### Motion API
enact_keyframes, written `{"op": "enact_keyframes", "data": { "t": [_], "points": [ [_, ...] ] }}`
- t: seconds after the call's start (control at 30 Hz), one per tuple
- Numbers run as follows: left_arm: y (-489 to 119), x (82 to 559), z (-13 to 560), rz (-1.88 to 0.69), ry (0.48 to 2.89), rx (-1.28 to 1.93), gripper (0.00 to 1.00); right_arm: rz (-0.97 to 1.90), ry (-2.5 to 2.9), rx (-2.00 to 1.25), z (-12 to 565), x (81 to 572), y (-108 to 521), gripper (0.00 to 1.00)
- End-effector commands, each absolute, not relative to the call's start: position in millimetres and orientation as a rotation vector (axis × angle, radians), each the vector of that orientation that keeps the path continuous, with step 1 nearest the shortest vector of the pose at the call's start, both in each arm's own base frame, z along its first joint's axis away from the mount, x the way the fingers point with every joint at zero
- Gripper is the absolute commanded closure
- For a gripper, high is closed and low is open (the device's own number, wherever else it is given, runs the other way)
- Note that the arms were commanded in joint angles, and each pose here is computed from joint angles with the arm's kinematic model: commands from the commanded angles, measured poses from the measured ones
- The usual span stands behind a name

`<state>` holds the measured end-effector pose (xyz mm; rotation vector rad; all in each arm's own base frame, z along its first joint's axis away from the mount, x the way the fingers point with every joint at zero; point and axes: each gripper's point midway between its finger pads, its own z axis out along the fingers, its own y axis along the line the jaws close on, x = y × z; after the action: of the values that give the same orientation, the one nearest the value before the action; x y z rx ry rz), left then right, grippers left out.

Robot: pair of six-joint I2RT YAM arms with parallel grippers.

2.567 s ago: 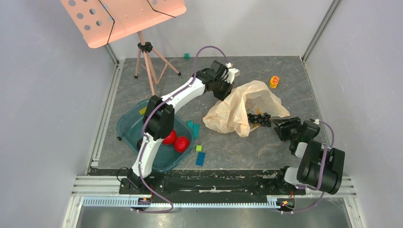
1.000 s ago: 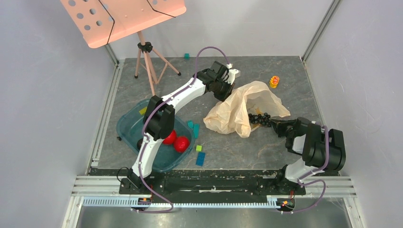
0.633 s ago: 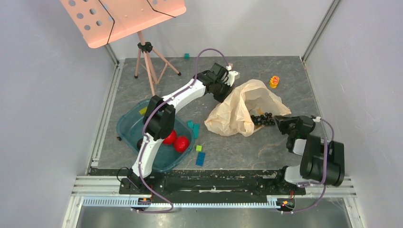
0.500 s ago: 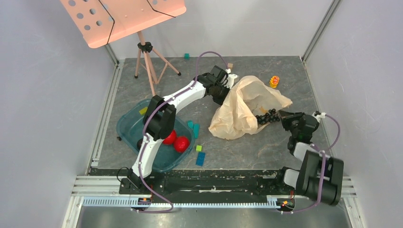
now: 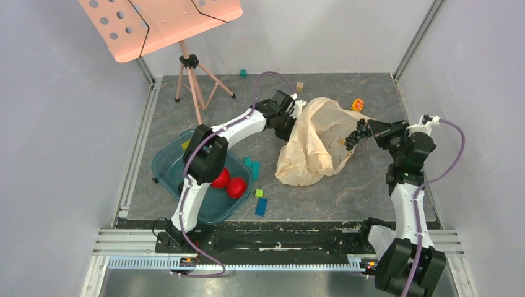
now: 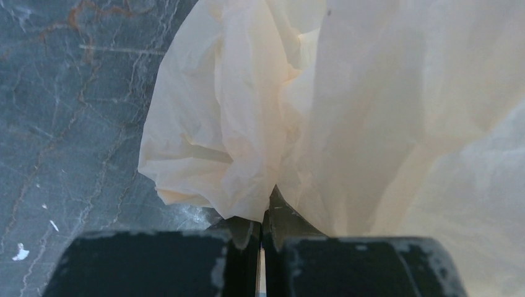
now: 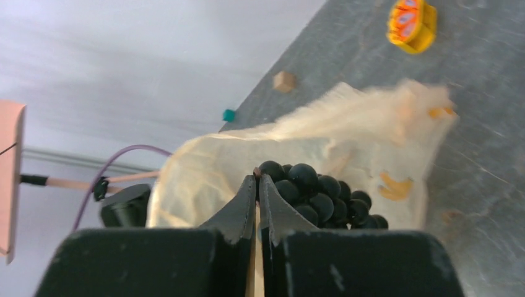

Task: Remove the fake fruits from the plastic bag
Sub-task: Take out the fake fruit from the plastic bag, then place the fake fruit in the bin.

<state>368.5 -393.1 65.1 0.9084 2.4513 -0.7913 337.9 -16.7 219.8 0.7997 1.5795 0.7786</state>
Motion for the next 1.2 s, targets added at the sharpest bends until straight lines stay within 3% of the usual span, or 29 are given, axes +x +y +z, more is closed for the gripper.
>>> {"op": "enact_keyframes", "data": {
  "t": [0.0, 0.2, 0.27, 0.4, 0.43, 0.47, 0.5, 0.8, 1.03, 1.17],
  "points": [
    [-392, 374, 95, -0.791, 2.403, 0.814, 0.98, 0.857, 1.555, 0.599, 288, 333, 5, 1.00],
    [-388, 369, 92, -0.794, 2.420, 0.781, 0.96, 0.882, 1.470, 0.455, 367, 324, 16, 1.00],
    [-387, 368, 95, -0.800, 2.418, 0.772, 0.79, 0.889, 1.438, 0.408, 391, 320, 20, 1.00],
    [-387, 365, 115, -0.822, 2.392, 0.750, 0.31, 0.856, 1.368, 0.321, 436, 312, 23, 1.00],
    [-385, 366, 125, -0.817, 2.377, 0.740, 0.22, 0.846, 1.363, 0.305, 444, 312, 23, 1.00],
    [-384, 366, 134, -0.813, 2.366, 0.734, 0.04, 0.834, 1.354, 0.285, 455, 311, 23, 1.00],
    [-382, 366, 142, -0.800, 2.360, 0.726, 0.01, 0.822, 1.355, 0.268, 461, 311, 24, 1.00],
    [-342, 373, 252, -0.753, 2.240, 0.544, 0.00, 0.760, 1.395, 0.129, 507, 330, 61, 1.00],
    [-265, 356, 313, -0.621, 2.149, 0.347, 0.00, 0.781, 1.474, 0.038, 499, 358, 132, 1.00],
    [-199, 321, 341, -0.473, 2.071, 0.221, 0.00, 0.788, 1.532, -0.039, 478, 368, 186, 1.00]
  ]
}}
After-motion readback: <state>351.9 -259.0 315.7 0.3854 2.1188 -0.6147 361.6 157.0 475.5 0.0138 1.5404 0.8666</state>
